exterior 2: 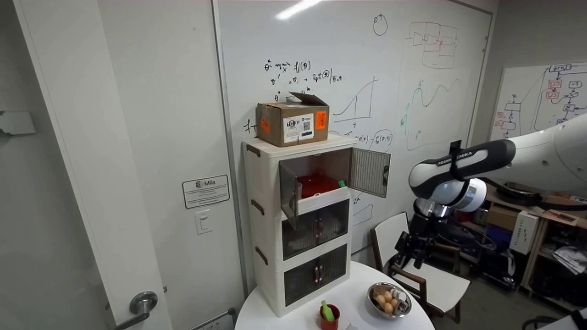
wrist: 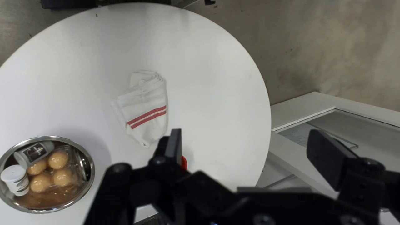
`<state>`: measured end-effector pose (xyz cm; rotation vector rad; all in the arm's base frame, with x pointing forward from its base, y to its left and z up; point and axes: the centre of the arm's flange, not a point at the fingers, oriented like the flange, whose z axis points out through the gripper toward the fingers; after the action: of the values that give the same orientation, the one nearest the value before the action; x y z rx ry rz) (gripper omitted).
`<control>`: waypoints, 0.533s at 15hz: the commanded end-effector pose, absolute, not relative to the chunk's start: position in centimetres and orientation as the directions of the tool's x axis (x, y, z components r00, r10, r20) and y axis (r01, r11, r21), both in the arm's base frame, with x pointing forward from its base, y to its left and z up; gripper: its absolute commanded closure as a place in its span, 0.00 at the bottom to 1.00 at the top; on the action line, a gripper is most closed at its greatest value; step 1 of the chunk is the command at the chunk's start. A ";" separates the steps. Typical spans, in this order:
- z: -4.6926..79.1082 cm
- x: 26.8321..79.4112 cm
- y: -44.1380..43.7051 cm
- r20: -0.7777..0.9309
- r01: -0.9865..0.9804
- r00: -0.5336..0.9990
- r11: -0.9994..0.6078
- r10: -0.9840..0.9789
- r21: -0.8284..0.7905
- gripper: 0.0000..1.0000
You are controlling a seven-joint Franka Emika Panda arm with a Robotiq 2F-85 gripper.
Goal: Remove the silver bowl from the top cabinet and put it on the table
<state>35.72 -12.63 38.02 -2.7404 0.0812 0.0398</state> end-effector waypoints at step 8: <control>40.2 34.7 -13.0 -0.029 -0.088 0.996 -0.865 -0.084 -0.494 0.00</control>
<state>34.71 -12.98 40.20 -2.6208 0.1205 0.0094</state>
